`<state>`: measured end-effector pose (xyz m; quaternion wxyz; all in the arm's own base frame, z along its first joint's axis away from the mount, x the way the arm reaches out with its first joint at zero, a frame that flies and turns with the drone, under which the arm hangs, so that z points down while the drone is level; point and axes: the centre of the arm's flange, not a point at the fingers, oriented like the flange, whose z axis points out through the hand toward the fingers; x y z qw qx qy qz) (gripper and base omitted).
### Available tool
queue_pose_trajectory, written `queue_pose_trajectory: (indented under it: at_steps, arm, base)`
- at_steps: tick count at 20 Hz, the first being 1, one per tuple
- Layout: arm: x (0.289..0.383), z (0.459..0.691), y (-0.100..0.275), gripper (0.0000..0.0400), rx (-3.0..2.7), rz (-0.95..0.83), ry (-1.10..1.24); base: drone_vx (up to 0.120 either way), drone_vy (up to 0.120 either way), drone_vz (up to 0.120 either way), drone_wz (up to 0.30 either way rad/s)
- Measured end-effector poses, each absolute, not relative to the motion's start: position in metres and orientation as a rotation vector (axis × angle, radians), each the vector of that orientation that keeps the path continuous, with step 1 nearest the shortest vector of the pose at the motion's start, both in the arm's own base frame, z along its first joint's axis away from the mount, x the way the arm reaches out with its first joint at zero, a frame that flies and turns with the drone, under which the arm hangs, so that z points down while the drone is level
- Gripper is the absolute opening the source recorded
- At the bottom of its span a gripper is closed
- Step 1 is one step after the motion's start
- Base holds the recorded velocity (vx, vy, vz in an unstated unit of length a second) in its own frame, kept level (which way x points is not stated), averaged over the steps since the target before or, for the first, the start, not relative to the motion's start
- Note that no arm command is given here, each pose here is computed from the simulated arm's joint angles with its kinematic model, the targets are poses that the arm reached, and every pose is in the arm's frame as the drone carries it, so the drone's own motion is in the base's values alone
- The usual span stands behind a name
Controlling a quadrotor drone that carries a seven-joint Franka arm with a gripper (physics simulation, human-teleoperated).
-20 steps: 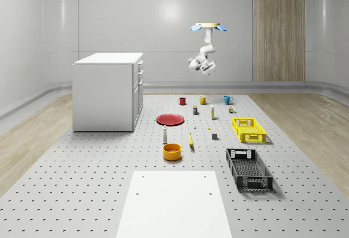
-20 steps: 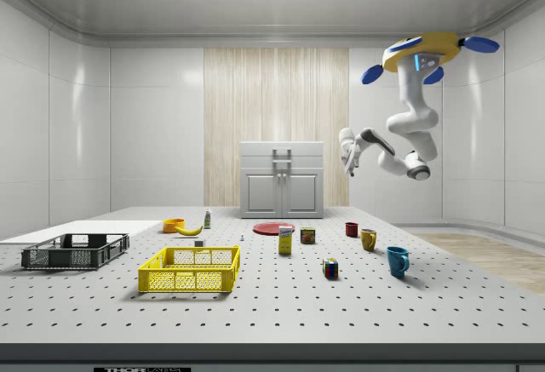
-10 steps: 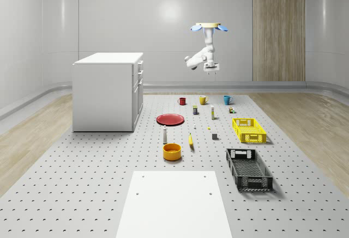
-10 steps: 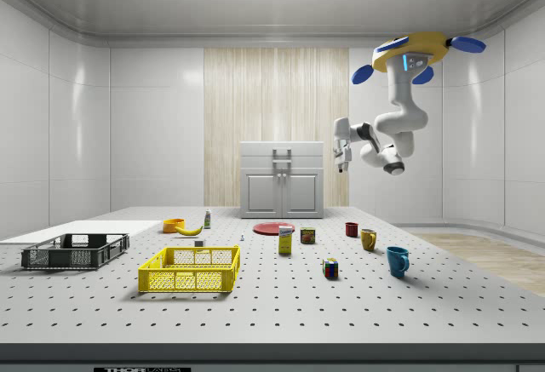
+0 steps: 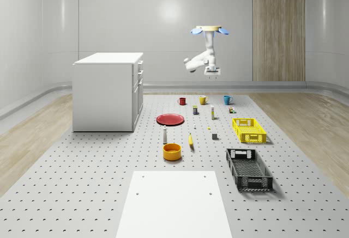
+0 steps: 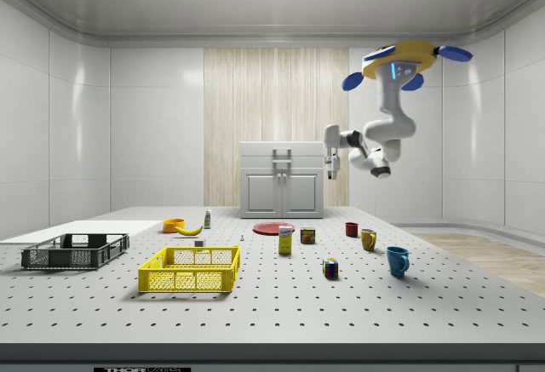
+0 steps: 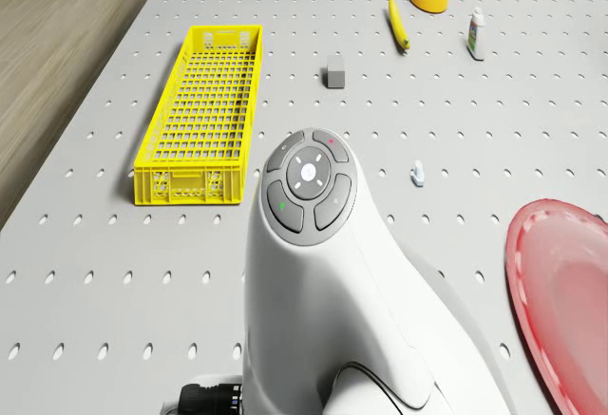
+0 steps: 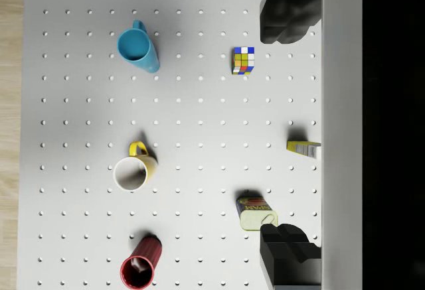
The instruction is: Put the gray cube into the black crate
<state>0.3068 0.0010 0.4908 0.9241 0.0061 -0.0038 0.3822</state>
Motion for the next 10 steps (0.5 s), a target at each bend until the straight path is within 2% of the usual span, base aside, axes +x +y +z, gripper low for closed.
queue_pose_trajectory:
  at_steps: [1,10]
  arm:
    - [0.3068,0.4908,0.0008,0.0400,0.011,0.784,-0.007]
    - [0.3068,0.4908,0.0000,0.0400,0.003,0.784,-0.003]
  base:
    - [0.120,0.000,-0.120,0.000]
    - [0.120,0.000,0.000,0.000]
